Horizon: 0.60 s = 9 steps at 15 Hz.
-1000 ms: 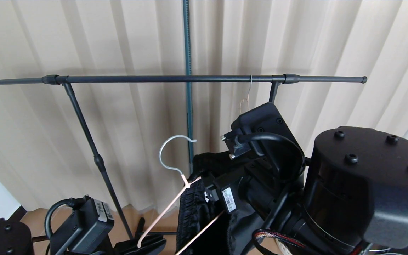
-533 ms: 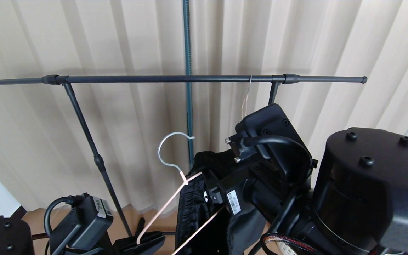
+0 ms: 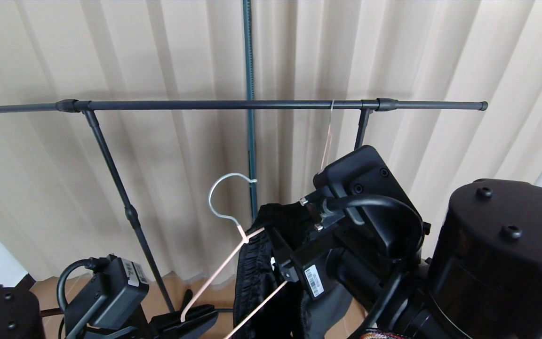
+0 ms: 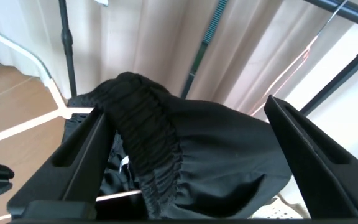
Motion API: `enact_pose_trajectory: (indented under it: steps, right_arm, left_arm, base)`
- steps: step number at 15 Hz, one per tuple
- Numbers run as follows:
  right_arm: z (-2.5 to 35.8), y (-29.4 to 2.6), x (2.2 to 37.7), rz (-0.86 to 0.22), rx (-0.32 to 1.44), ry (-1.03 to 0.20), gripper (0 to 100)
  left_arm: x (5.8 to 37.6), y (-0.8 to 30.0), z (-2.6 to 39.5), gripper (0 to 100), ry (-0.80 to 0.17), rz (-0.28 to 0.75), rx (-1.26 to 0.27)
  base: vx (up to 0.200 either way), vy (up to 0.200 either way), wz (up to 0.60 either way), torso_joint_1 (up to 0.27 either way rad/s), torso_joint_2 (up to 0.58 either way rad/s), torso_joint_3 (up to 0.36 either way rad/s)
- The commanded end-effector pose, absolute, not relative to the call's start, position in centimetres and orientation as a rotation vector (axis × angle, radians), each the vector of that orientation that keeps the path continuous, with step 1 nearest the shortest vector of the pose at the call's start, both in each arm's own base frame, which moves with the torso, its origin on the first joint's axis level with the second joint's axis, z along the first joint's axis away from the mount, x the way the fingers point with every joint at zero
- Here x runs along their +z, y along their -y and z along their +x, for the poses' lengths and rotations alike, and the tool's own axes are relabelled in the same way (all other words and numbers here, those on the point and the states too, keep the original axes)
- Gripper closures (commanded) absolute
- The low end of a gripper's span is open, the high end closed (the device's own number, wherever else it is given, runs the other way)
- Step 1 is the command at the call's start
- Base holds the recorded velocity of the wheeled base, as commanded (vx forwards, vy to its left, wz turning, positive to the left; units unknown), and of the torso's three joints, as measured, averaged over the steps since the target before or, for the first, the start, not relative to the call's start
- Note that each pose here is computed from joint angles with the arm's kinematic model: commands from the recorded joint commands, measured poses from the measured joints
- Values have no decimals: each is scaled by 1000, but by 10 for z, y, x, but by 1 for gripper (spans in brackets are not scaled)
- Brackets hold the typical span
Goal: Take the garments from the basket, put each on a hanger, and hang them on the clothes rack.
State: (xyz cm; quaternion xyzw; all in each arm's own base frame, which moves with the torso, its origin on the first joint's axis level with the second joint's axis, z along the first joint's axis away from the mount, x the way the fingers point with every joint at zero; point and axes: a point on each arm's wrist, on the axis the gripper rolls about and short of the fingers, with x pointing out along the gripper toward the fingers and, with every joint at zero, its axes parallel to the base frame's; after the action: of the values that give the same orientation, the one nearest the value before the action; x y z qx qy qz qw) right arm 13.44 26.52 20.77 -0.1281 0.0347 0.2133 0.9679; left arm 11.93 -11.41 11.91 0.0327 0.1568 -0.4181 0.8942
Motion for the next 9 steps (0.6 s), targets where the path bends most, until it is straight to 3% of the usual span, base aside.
enact_pose_trajectory:
  steps: [1, 9]
  right_arm:
    - [133, -265, 207, -263, 438, -72, 0]
    - [130, -259, 203, -298, 487, -73, 0]
  left_arm:
    - [119, 114, 119, 100, -325, 68, -868]
    - [119, 113, 118, 100, -309, 65, -869]
  base:
    - [0, 0, 0, 0, 0, 0]
    - [0, 0, 0, 0, 0, 0]
